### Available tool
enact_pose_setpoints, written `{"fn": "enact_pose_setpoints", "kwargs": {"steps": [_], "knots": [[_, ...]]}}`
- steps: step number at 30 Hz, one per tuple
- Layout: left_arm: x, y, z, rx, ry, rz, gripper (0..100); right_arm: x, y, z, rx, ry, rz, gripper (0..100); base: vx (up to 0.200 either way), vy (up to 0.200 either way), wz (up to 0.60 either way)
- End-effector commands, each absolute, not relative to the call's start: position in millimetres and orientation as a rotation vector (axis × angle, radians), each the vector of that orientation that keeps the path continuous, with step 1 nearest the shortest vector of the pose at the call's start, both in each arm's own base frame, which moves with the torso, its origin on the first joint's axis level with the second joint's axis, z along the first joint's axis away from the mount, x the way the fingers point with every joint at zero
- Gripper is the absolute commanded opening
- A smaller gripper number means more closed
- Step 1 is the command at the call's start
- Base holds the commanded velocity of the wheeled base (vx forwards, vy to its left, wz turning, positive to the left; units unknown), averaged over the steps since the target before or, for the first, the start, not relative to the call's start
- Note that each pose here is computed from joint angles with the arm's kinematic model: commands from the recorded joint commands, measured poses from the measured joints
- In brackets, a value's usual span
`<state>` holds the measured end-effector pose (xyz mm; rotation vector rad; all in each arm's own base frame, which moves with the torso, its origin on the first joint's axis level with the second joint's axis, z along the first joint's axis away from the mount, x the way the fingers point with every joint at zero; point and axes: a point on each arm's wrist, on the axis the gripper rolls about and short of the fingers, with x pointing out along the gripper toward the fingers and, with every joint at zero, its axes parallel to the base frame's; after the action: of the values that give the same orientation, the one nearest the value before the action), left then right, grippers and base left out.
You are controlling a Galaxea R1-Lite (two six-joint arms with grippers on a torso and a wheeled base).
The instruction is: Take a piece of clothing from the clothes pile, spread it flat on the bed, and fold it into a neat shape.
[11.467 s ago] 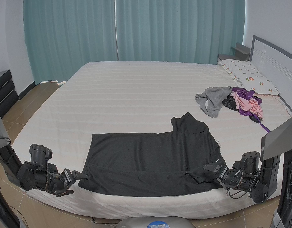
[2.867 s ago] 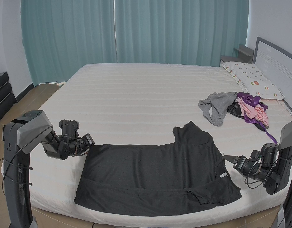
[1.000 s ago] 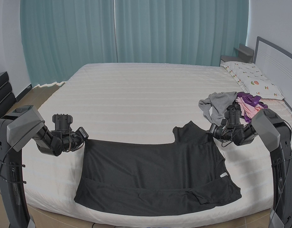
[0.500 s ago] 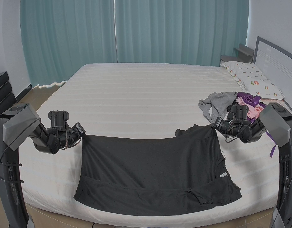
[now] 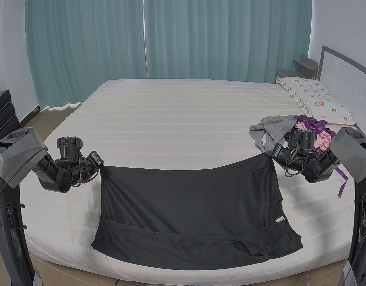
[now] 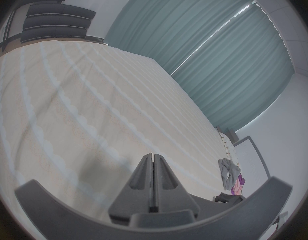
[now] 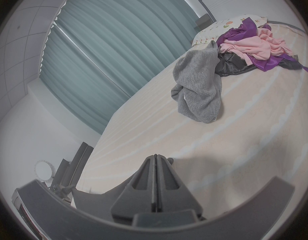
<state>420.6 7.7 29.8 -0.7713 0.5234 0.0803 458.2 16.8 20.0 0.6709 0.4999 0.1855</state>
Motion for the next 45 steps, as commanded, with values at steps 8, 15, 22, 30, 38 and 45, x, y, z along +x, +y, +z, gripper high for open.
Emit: {"fn": "enact_pose_setpoints", "kwargs": {"steps": [8,15,22,30,38,45], "knots": [[420,8,37,-0.801,0.506,0.083,0,447,16,36,0.726,0.468,0.187,0,0.000,0.000,0.00],[418,8,33,-0.801,0.524,0.085,0,440,17,30,0.724,0.505,0.179,0,0.000,0.000,0.00],[417,5,29,-0.795,0.540,0.078,0,434,14,26,0.729,0.532,0.172,0,0.000,0.000,0.00],[420,4,21,-0.779,0.554,0.072,0,432,11,39,0.736,0.494,0.189,0,0.000,0.000,0.00],[421,8,22,-0.782,0.542,0.081,0,428,11,34,0.736,0.517,0.182,0,0.000,0.000,0.00],[417,5,21,-0.768,0.563,0.077,0,414,1,39,0.749,0.542,0.185,0,0.000,0.000,0.00]]}}
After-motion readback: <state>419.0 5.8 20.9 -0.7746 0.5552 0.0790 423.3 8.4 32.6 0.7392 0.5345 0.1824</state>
